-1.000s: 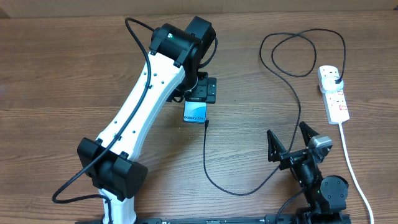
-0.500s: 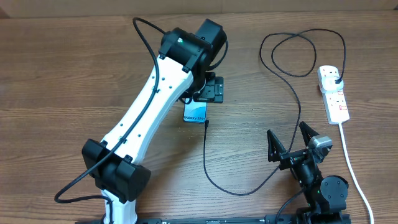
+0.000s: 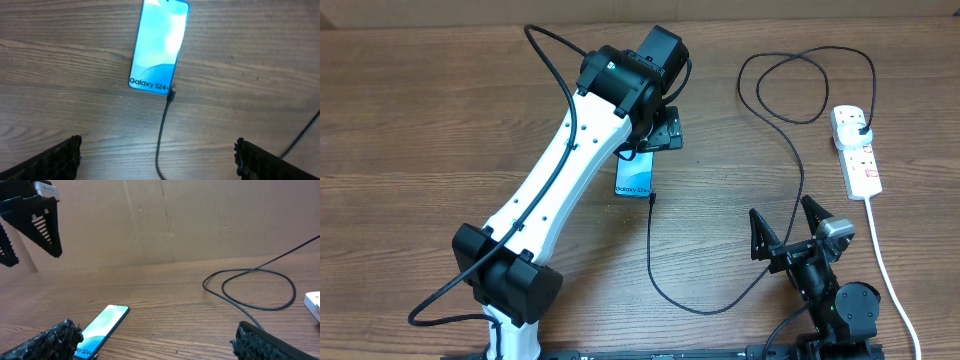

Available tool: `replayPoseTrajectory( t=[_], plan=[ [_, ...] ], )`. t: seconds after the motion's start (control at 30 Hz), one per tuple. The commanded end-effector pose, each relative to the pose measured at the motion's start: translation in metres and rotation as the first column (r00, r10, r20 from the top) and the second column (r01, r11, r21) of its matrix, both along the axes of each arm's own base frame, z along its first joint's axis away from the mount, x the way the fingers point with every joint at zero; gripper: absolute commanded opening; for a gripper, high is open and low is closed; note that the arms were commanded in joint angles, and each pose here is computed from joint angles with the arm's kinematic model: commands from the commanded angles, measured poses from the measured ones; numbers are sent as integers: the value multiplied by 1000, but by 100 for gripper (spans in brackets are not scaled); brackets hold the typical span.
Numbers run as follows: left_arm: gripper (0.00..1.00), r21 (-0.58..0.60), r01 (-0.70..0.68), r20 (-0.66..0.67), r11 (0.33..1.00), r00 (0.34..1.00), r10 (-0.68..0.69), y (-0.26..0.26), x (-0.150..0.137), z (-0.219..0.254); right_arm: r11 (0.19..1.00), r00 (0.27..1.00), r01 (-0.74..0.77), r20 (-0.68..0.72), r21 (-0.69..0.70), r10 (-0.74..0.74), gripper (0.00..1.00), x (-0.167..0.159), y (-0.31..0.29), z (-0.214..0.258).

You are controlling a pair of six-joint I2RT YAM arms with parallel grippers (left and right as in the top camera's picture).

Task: Plug charger to phone and switch on socket
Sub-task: 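Lower the left gripper above the phone's top edge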

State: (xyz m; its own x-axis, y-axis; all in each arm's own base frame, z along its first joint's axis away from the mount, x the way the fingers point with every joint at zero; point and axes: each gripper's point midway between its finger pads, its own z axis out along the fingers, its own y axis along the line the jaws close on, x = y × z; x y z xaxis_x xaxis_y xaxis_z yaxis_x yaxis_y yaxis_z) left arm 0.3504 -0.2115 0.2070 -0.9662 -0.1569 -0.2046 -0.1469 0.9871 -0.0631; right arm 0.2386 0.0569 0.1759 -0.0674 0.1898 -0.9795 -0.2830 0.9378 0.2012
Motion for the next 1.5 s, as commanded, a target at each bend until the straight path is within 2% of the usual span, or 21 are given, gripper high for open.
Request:
replayPoseTrajectory(
  t=[0.0, 0.27, 0.77, 1.07, 1.2, 1.47],
  plan=[
    [100, 32, -90, 23, 995, 996, 89, 6, 5, -6, 1000, 1000, 3, 0, 2, -3, 100, 0, 0, -3],
    [100, 28, -84, 25, 996, 996, 83, 0, 10, -14, 1000, 1000, 3, 0, 2, -3, 100, 0, 0, -3],
    [100, 72, -19, -126, 997, 992, 28, -22, 4, -73, 1000, 1000, 3, 0, 2, -3, 100, 0, 0, -3],
    [100, 94, -8, -149, 996, 989, 22, -27, 7, -94, 1000, 1000, 3, 0, 2, -3, 100, 0, 0, -3],
    [100, 76, 91, -117, 993, 990, -82, -31, 19, -94, 1000, 1000, 3, 0, 2, -3, 100, 0, 0, -3],
    [100, 25, 173, -136, 985, 976, -168, -33, 21, -94, 1000, 1000, 3, 0, 2, -3, 100, 0, 0, -3]
  ],
)
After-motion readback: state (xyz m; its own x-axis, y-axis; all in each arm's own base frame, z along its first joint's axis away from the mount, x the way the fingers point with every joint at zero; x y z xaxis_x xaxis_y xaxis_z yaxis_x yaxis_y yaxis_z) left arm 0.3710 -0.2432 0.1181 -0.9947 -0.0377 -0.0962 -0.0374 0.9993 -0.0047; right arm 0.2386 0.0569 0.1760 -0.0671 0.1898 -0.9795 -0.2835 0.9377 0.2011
